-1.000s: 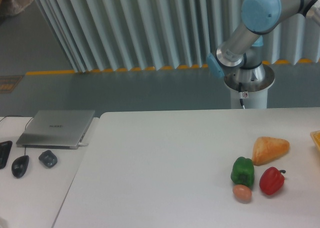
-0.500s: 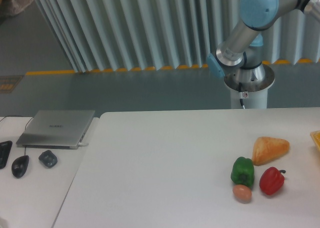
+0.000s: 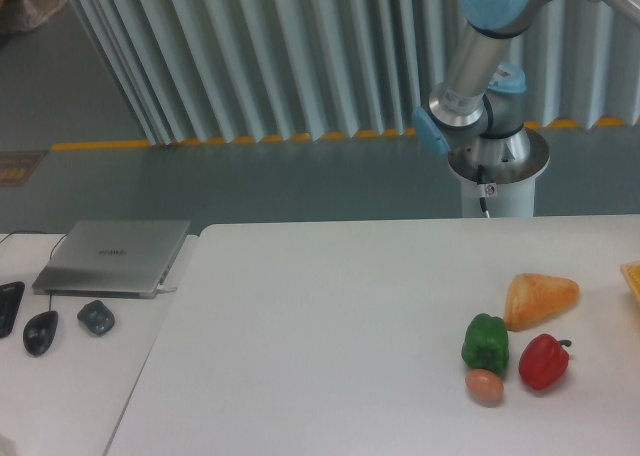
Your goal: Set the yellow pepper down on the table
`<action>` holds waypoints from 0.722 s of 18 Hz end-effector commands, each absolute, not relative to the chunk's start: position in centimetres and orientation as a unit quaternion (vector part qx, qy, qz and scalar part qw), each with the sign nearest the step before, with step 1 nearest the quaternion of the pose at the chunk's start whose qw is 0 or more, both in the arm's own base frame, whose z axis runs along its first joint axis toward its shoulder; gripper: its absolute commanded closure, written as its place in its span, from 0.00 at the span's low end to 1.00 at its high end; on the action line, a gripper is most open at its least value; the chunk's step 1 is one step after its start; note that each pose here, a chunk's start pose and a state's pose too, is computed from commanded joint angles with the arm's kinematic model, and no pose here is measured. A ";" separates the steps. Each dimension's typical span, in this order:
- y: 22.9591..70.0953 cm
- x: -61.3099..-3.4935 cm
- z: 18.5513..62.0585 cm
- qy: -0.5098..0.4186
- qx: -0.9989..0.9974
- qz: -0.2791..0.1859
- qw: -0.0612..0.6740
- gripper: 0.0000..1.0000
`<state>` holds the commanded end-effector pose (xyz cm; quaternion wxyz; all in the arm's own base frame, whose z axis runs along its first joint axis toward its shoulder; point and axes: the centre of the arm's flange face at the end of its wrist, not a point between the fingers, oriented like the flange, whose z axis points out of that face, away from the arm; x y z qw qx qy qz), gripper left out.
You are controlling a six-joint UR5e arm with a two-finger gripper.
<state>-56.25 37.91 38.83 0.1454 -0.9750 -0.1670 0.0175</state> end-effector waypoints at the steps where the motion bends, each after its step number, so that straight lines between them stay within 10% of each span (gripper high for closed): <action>1: 38.0 -55.6 39.4 -0.162 -0.975 0.006 0.150 0.36; 13: 50.0 -41.2 36.7 -0.005 -1.000 0.009 0.012 0.37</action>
